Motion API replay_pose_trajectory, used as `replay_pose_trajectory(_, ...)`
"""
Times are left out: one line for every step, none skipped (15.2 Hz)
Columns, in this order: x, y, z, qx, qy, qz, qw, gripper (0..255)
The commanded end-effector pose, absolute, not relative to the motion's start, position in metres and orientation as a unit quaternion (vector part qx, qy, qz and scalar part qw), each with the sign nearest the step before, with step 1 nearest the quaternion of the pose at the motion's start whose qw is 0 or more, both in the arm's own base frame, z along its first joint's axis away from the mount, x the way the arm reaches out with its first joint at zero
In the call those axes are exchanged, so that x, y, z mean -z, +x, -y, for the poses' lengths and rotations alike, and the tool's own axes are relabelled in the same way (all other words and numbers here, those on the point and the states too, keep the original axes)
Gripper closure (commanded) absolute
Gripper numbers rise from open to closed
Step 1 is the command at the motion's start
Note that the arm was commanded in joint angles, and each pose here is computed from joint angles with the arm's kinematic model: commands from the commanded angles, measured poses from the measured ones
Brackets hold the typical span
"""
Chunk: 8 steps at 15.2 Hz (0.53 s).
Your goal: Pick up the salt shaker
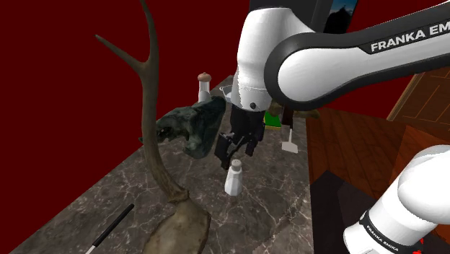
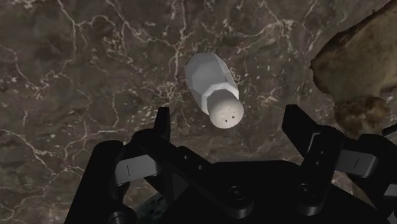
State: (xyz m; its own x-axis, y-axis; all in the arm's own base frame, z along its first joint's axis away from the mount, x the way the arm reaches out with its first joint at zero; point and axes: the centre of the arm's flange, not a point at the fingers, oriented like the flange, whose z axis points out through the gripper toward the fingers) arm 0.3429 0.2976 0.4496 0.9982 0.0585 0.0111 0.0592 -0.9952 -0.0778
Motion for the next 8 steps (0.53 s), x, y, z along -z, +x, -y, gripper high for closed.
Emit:
replay_pose_trajectory(-0.439, 0.342, -0.298, 0.005, -0.999, 0.03, 0.038, 0)
replay_pose_trajectory(-0.434, 0.342, -0.298, 0.005, -0.999, 0.03, 0.038, 0)
replay_pose_trajectory(-0.429, 0.342, -0.298, 0.005, -0.999, 0.03, 0.038, 0)
replay_pose_trajectory(-0.426, 0.342, -0.298, 0.005, -0.999, 0.03, 0.038, 0)
replay_pose_trajectory(-0.426, 0.342, -0.298, 0.005, -0.999, 0.03, 0.038, 0)
replay_pose_trajectory(-0.426, 0.343, -0.298, 0.005, -0.999, 0.03, 0.038, 255)
replay_pose_trajectory(-0.426, 0.342, -0.298, 0.005, -0.999, 0.03, 0.038, 255)
replay_pose_trajectory(-0.426, 0.343, -0.299, 0.005, -0.999, 0.03, 0.038, 255)
